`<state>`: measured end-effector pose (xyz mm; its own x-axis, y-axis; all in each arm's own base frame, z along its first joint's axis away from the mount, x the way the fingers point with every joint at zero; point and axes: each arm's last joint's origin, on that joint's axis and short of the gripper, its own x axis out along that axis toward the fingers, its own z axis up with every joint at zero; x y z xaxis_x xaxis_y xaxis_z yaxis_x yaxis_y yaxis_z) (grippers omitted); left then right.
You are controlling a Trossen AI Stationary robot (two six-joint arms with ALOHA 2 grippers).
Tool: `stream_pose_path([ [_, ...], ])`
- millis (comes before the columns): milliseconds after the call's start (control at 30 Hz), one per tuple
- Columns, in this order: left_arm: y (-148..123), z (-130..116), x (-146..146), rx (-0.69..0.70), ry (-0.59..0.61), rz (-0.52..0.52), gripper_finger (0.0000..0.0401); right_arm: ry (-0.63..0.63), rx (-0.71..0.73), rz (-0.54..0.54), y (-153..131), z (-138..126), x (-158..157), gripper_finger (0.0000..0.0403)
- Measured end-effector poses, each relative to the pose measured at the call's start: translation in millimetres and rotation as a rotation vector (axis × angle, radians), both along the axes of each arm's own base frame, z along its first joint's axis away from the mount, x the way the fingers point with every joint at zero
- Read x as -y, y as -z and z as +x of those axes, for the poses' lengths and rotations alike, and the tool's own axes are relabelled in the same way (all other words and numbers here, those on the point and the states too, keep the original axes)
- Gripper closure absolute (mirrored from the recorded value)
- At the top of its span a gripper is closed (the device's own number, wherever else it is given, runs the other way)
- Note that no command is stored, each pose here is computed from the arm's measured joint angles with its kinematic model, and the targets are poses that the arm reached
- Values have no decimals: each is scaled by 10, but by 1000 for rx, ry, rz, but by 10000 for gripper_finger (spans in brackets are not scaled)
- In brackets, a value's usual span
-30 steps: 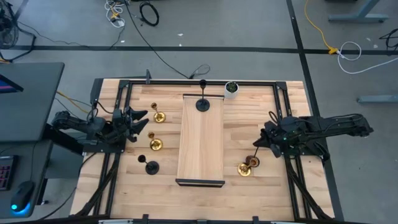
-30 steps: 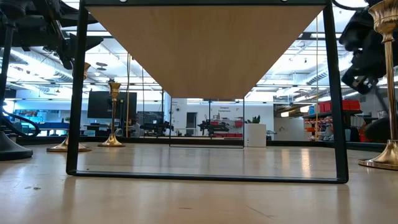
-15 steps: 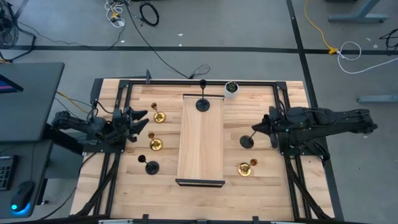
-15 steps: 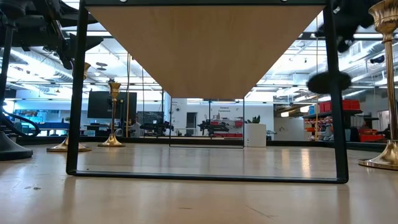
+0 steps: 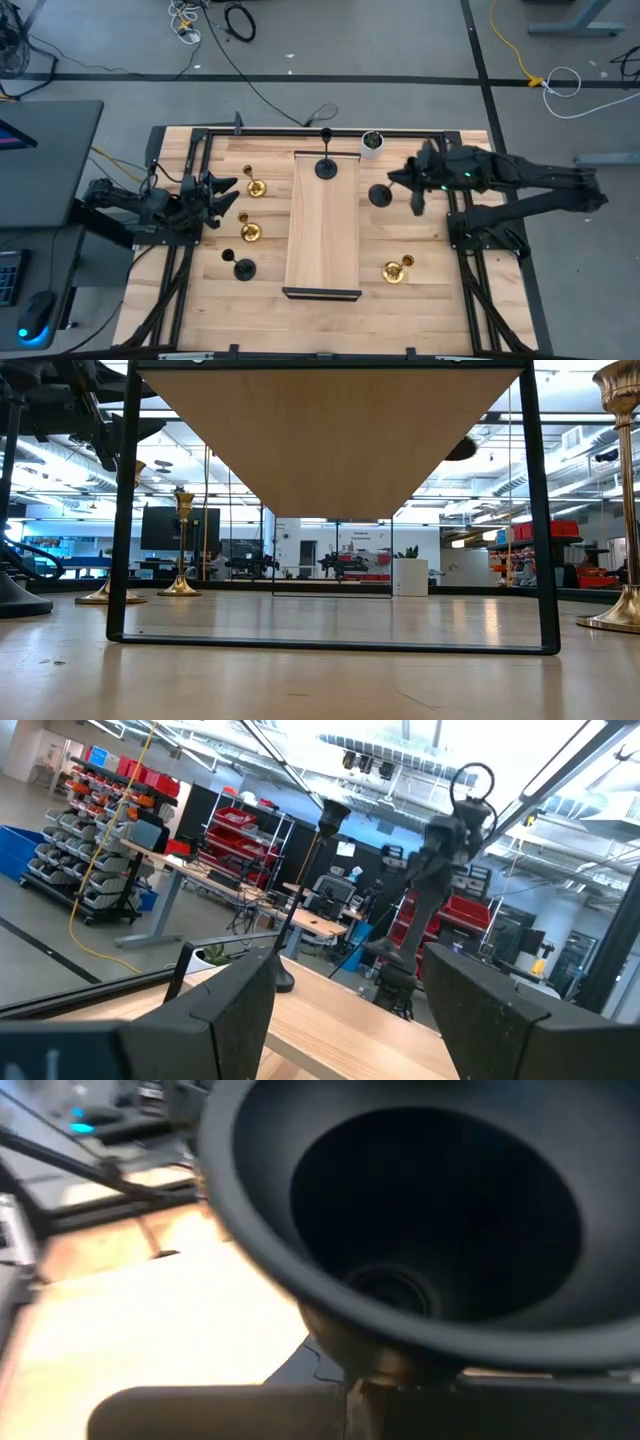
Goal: Pick & Place candle stick holders
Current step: Align the middle right black candle holder with the black candle holder on the shelf
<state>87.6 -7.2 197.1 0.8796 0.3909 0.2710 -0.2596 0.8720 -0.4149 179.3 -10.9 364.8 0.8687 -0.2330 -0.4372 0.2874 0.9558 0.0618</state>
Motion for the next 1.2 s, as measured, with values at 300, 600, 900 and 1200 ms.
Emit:
stream_pose_path([
  [300, 0, 0, 0, 0, 0, 1, 149, 59, -97, 19, -19, 488, 468, 401],
  [600, 0, 0, 0, -2, -1, 4, 149, 27, -130, 42, 27, 903, 817, 401],
  [900, 0, 0, 0, -1, -1, 4, 149, 8, -153, 61, 186, 1113, 916, 401],
  [1200, 1, 0, 0, -2, -1, 4, 149, 25, -150, 62, 188, 1087, 1004, 400],
])
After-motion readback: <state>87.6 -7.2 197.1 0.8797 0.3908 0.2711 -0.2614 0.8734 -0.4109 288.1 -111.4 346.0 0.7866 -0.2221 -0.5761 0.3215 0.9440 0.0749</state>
